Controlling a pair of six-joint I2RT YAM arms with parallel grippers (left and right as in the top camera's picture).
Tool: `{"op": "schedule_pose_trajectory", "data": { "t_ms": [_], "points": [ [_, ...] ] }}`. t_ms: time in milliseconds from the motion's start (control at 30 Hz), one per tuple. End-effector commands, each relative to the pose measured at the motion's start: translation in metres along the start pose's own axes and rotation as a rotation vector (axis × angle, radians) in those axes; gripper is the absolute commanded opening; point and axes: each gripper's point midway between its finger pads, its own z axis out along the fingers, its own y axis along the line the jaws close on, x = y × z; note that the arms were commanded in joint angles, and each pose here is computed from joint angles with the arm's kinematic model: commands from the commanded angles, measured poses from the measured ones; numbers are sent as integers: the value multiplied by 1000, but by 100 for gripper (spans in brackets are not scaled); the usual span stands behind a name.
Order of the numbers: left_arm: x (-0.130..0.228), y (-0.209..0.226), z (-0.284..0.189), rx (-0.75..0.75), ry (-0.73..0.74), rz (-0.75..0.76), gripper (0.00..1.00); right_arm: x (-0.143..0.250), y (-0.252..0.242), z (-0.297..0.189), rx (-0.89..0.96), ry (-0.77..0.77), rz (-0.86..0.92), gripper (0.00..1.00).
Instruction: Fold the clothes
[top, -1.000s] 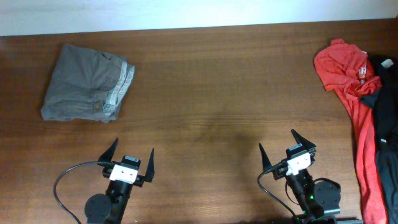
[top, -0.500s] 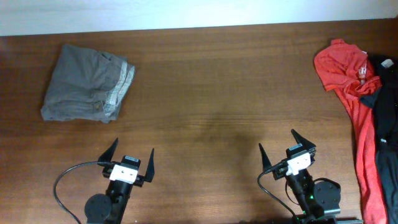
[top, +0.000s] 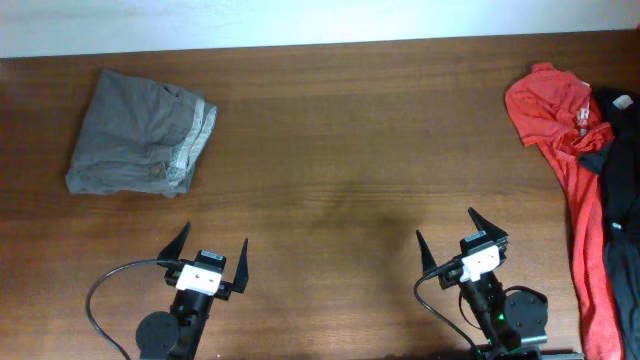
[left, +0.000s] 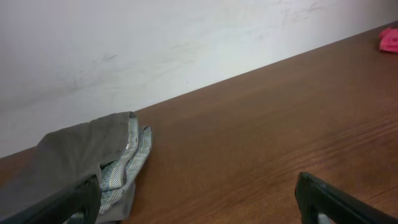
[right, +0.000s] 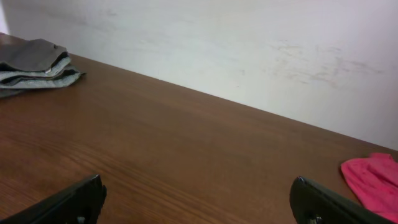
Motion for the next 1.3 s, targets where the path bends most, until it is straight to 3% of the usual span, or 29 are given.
{"op": "schedule_pose_trajectory", "data": {
  "t_ms": [0,433,600,733,900,1000,1133,1267],
  "points": [
    [1,-1,0,1,1,1,99,2,0,0,2,1,1,99],
    [1,-1,0,1,2,1,99,-2,0,0,-2,-18,6,98],
    [1,-1,0,1,2,1,99,-21,22,-3,-144,-92,125,99],
    [1,-1,0,1,2,1,99,-30,24,-5,-166,-102,299,99],
    [1,-1,0,1,2,1,99,-63,18,-13,-159,-151,344,99],
    [1,-1,0,1,1,1,99,-63,3,-14,-64,-59,381,99],
    [-5,0,0,-1,-22,3,99,-44,-6,-14,5,185,412,99],
    [-18,-29,-3,168,-90,13,99,-44,-10,-1,7,375,458,99]
  ]
}}
